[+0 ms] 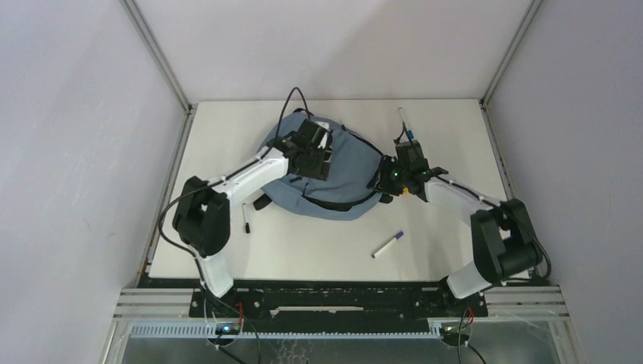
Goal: Pack the student bag
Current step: Adjust the student bag at the center of the board.
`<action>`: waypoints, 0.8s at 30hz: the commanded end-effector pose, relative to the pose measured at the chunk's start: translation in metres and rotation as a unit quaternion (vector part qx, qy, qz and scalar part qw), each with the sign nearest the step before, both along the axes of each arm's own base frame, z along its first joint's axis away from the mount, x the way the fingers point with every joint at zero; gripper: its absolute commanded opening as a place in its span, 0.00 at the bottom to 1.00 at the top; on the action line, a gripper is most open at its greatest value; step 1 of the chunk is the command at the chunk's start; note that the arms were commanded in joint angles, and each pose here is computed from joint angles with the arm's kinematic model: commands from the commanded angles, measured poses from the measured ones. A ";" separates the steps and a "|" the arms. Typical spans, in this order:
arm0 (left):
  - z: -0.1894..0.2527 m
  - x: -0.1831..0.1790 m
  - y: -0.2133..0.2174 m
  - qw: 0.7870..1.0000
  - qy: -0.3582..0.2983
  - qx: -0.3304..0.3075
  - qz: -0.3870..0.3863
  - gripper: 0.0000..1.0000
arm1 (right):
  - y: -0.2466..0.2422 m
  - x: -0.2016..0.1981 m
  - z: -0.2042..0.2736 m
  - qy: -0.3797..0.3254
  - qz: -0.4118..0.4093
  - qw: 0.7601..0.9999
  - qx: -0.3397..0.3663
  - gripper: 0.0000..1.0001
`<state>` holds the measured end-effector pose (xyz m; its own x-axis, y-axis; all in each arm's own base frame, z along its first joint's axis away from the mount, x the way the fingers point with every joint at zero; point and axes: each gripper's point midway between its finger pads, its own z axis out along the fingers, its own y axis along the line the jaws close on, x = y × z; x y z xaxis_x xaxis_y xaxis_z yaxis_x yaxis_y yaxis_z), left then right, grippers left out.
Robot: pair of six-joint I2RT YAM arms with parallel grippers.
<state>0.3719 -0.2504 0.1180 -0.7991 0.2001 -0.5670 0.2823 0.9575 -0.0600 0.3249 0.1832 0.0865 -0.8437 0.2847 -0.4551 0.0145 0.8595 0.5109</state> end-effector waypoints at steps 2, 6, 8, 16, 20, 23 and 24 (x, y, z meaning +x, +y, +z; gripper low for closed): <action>0.016 -0.019 -0.015 0.995 -0.003 -0.096 0.000 0.67 | 0.023 0.047 0.006 -0.045 0.009 0.998 0.050 0.45; 0.027 -0.029 -0.023 0.992 0.003 -0.130 -0.009 0.67 | 0.028 0.073 0.009 -0.049 -0.001 0.997 0.064 0.44; 0.043 -0.032 -0.032 0.986 -0.005 -0.164 -0.024 0.67 | 0.027 0.084 0.014 -0.051 -0.004 0.996 0.067 0.45; 0.112 -0.038 -0.047 0.959 -0.037 -0.272 -0.067 0.69 | 0.013 0.085 0.067 -0.089 0.015 0.995 0.042 0.62; 0.124 -0.028 -0.026 0.947 -0.043 -0.317 -0.038 0.70 | -0.012 0.070 0.076 -0.091 -0.005 0.996 -0.004 0.69; 0.118 -0.021 -0.005 0.958 -0.057 -0.280 -0.013 0.70 | -0.027 0.058 0.079 -0.096 -0.021 0.995 -0.012 0.71; 0.115 -0.020 -0.001 0.962 -0.059 -0.267 -0.007 0.70 | -0.031 0.054 0.079 -0.095 -0.026 0.995 -0.011 0.71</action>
